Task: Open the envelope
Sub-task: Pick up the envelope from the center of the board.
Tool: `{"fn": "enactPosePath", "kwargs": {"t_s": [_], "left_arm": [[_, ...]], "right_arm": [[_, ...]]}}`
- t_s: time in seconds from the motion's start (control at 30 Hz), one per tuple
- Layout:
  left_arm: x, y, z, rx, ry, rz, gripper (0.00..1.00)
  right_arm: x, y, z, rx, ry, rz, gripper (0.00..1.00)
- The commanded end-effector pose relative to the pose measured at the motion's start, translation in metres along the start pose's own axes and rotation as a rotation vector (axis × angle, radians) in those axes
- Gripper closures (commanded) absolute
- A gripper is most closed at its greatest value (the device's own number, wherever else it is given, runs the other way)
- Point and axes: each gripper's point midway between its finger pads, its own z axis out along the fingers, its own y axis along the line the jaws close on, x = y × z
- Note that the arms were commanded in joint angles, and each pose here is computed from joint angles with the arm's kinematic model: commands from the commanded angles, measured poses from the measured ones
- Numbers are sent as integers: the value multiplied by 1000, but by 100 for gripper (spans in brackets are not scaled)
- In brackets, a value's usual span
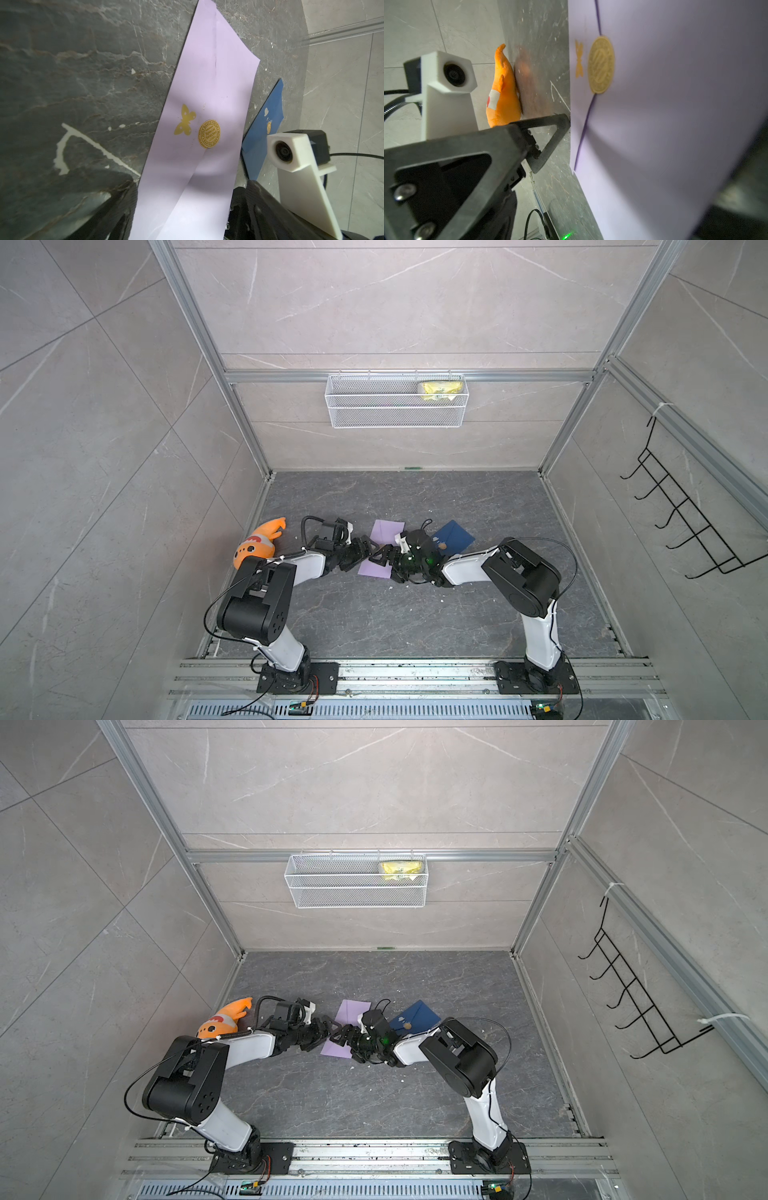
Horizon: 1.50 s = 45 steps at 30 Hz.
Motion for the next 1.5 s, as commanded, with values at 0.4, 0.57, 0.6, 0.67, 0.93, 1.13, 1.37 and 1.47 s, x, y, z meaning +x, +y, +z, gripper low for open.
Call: {"fn": "enactPosePath", "kwargs": {"t_s": [0.4, 0.57, 0.6, 0.67, 0.93, 1.13, 1.37, 1.47], "left_arm": [[-2, -9, -13, 13, -25, -24, 15], [-23, -31, -40, 58, -119, -24, 15], [-26, -35, -47, 69, -135, -21, 15], [-35, -48, -63, 120, -173, -11, 16], [-53, -93, -99, 394, -266, -28, 17], [-60, -100, -94, 566, -297, -110, 23], [-66, -116, -96, 743, -313, -128, 43], [-66, -120, -97, 762, -317, -121, 52]], "right_arm": [[-9, -30, -3, 106, -56, -1, 88], [-16, 2, -13, 68, -76, -89, 94], [-19, 12, -16, 46, -86, -109, 95], [-28, 37, -26, -29, -116, -148, 94], [-54, 121, -68, -303, -235, -236, 92], [-57, 153, -89, -378, -283, -277, 91], [-58, 160, -90, -387, -293, -282, 90], [-59, 158, -88, -386, -293, -278, 90]]}}
